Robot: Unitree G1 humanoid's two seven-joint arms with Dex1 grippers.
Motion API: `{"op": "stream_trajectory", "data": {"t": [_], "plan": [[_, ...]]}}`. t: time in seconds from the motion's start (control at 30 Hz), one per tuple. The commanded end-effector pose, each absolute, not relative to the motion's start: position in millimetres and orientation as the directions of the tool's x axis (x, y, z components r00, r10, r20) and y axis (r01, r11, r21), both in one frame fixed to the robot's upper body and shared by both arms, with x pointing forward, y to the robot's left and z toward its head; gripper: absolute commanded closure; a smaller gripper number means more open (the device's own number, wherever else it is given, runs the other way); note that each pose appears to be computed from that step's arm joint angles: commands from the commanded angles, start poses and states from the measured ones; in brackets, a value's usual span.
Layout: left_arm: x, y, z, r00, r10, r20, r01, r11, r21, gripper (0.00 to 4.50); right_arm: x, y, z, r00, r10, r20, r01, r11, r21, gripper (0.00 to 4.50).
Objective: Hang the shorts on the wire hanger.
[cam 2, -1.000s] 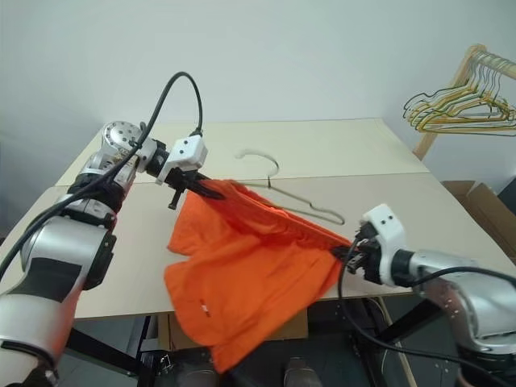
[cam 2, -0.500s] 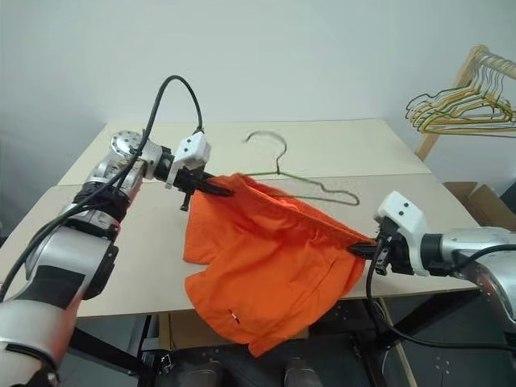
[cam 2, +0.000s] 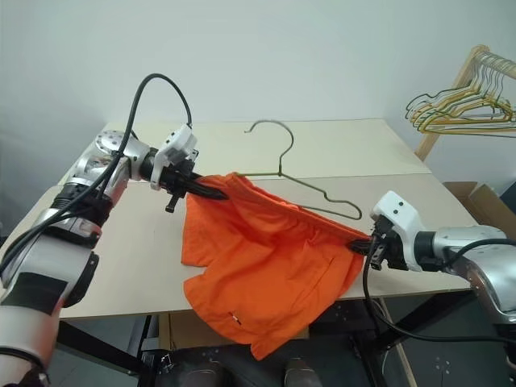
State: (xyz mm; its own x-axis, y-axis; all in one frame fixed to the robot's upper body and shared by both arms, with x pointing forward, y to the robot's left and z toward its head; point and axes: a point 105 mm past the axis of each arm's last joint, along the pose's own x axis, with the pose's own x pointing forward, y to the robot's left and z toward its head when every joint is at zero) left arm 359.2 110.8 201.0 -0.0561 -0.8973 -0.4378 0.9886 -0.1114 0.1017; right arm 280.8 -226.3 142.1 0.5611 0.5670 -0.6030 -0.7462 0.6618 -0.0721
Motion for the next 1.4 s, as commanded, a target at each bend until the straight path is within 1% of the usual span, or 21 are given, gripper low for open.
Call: {"op": "stream_trajectory", "data": {"t": [0.03,0.2,0.3,0.4,0.57,0.67,0.8,0.93,1.1,1.17,1.2,1.23,1.3,1.4], "plan": [[357,129,219,-0.017,-0.914,-0.406,0.988,-0.077,0.133,4.5,289,-260,139,0.629,0.429,-0.648,-0.653,0.744,-0.141,4.45],[356,133,210,-0.018,-0.894,-0.448,0.988,-0.086,0.132,4.5,291,-265,140,0.633,0.414,-0.654,-0.652,0.74,-0.162,4.45],[363,138,200,0.014,-0.861,-0.509,0.986,-0.072,0.148,4.5,290,-266,144,0.633,0.412,-0.655,-0.662,0.727,-0.182,4.45],[371,140,192,0.067,-0.836,-0.544,0.986,-0.028,0.165,4.5,288,-269,148,0.633,0.411,-0.656,-0.672,0.713,-0.201,4.45],[374,147,180,0.076,-0.782,-0.619,0.982,-0.048,0.182,4.5,285,-265,160,0.626,0.436,-0.647,-0.709,0.664,-0.238,4.45],[373,147,173,0.059,-0.756,-0.652,0.98,-0.082,0.184,4.5,286,-244,176,0.613,0.501,-0.61,-0.751,0.608,-0.255,4.45],[373,133,172,0.033,-0.774,-0.632,0.978,-0.105,0.179,4.5,285,-210,188,0.564,0.594,-0.574,-0.812,0.526,-0.253,4.45],[376,119,178,0.029,-0.803,-0.595,0.978,-0.102,0.184,4.5,283,-198,188,0.538,0.601,-0.591,-0.833,0.489,-0.261,3.26],[378,118,180,0.037,-0.813,-0.581,0.979,-0.087,0.184,4.5,279,-207,197,0.555,0.579,-0.597,-0.822,0.492,-0.287,1.59],[378,118,180,0.038,-0.813,-0.581,0.979,-0.086,0.185,4.5,281,-211,211,0.593,0.577,-0.562,-0.798,0.512,-0.317,0.91],[378,118,180,0.039,-0.814,-0.579,0.979,-0.085,0.185,4.5,284,-210,223,0.621,0.586,-0.521,-0.78,0.528,-0.337,0.64],[379,117,180,0.039,-0.815,-0.578,0.979,-0.085,0.186,4.5,286,-207,235,0.642,0.602,-0.475,-0.766,0.539,-0.352,0.64],[379,116,180,0.039,-0.815,-0.577,0.979,-0.085,0.186,4.5,287,-197,251,0.65,0.639,-0.411,-0.76,0.539,-0.363,0.64],[380,116,180,0.042,-0.815,-0.578,0.978,-0.084,0.189,4.5,288,-168,259,0.6,0.717,-0.354,-0.798,0.505,-0.33,0.64]]}}
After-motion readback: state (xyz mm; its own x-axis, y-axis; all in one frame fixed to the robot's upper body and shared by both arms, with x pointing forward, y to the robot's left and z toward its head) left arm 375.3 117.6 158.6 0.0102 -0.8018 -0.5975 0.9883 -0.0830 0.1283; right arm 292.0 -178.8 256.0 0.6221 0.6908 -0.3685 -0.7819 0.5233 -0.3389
